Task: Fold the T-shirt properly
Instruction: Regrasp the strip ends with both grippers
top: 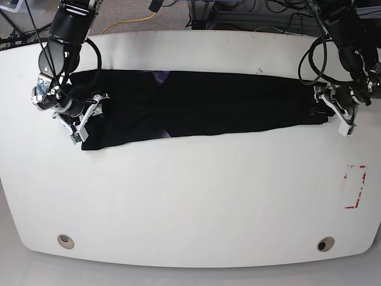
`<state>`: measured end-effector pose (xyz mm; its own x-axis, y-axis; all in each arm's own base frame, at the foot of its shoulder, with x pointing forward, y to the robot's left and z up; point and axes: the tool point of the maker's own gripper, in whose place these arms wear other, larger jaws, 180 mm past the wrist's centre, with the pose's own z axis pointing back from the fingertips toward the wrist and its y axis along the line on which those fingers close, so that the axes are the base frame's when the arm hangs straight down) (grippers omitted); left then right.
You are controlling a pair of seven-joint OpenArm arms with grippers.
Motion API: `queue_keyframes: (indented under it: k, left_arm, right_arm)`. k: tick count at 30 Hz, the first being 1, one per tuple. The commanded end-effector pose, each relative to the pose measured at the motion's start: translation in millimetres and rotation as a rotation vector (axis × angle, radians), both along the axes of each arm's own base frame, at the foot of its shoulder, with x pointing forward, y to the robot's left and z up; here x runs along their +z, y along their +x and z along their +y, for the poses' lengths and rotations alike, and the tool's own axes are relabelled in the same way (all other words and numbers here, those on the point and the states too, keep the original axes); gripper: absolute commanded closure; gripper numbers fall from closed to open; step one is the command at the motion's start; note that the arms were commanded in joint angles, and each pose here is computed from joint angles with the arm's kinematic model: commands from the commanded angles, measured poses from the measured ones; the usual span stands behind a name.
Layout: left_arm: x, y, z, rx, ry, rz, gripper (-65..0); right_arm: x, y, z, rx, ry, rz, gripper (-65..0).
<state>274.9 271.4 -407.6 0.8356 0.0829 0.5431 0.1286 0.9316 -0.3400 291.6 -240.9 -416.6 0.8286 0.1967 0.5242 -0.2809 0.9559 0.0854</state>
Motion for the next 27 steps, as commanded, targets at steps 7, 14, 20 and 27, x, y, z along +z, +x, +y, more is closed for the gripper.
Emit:
queue_keyframes:
  k: [7,14,20,27]
  left_arm:
    - [-9,-11,1,-0.027,0.034,0.066,-10.0]
    - [-9,-17,3,-0.045,0.049,0.107,-3.8]
    - [20,-8,-2,-0.03,0.091,0.024,-3.6]
    - [45,4,-49,-0.067,0.079,-0.071,-3.6]
  right_arm:
    - [9,9,0,-0.001,-0.001,-0.037,-35.8]
    - [9,9,2,-0.001,0.003,-0.037,-35.8]
    - [9,9,2,0.0,0.003,-0.036,-35.8]
    - [9,9,2,0.0,0.003,-0.036,-35.8]
